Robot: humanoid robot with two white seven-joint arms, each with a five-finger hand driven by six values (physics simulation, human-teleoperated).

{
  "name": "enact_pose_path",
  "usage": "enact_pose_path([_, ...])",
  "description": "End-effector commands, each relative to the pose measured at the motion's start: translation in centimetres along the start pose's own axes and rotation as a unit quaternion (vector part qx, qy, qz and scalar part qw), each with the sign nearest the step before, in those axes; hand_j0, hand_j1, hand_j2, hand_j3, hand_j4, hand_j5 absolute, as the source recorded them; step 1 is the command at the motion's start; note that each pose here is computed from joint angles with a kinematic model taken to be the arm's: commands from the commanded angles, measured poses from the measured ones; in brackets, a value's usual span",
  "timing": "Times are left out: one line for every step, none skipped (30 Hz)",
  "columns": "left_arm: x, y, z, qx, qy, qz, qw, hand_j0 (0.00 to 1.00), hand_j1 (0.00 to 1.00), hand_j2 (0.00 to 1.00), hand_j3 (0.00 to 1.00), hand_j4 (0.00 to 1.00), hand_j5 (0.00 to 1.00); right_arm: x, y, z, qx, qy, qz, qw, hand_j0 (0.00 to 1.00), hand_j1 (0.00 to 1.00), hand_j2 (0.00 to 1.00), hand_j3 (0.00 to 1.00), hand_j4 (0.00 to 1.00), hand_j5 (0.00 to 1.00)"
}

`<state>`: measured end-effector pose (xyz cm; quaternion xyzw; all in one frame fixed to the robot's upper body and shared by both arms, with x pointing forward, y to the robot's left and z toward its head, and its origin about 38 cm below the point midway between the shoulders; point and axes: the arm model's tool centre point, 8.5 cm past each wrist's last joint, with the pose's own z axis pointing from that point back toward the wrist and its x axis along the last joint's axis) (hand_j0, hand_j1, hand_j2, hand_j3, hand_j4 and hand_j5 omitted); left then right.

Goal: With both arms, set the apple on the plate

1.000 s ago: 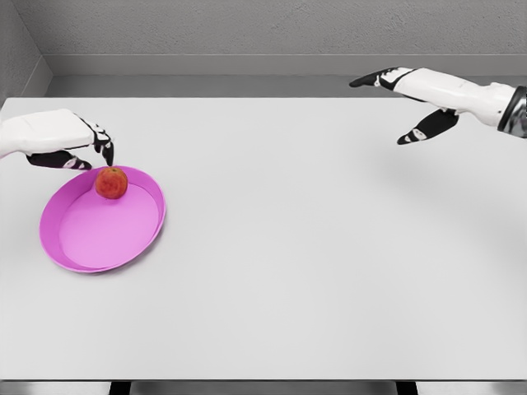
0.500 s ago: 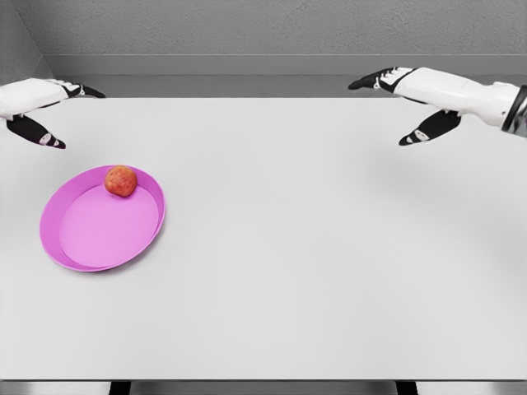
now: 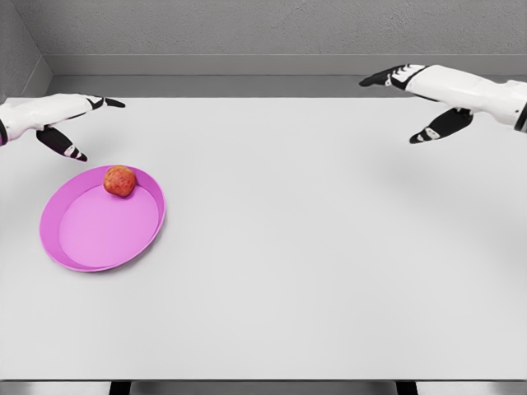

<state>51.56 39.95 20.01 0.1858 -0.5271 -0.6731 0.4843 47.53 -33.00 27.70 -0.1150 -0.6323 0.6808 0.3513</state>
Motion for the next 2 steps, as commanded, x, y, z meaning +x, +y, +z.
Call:
enact_pose_path([-0.48, -0.18, 0.14, 0.001, 0.007, 0.008, 0.9999, 1.00, 1.00, 1.00, 1.00, 1.00, 1.00, -0.20, -0.13, 0.39, -0.002, 0.004, -0.003, 1.0000, 1.00, 1.00, 1.00, 1.00, 1.00, 1.00])
enact_pose_path([-0.48, -0.18, 0.14, 0.001, 0.007, 0.008, 0.9999, 1.00, 1.00, 1.00, 1.00, 1.00, 1.00, -0.26, 0.07, 0.46, -0.001, 0.005, -0.004, 1.0000, 1.00, 1.00, 1.00, 1.00, 1.00, 1.00])
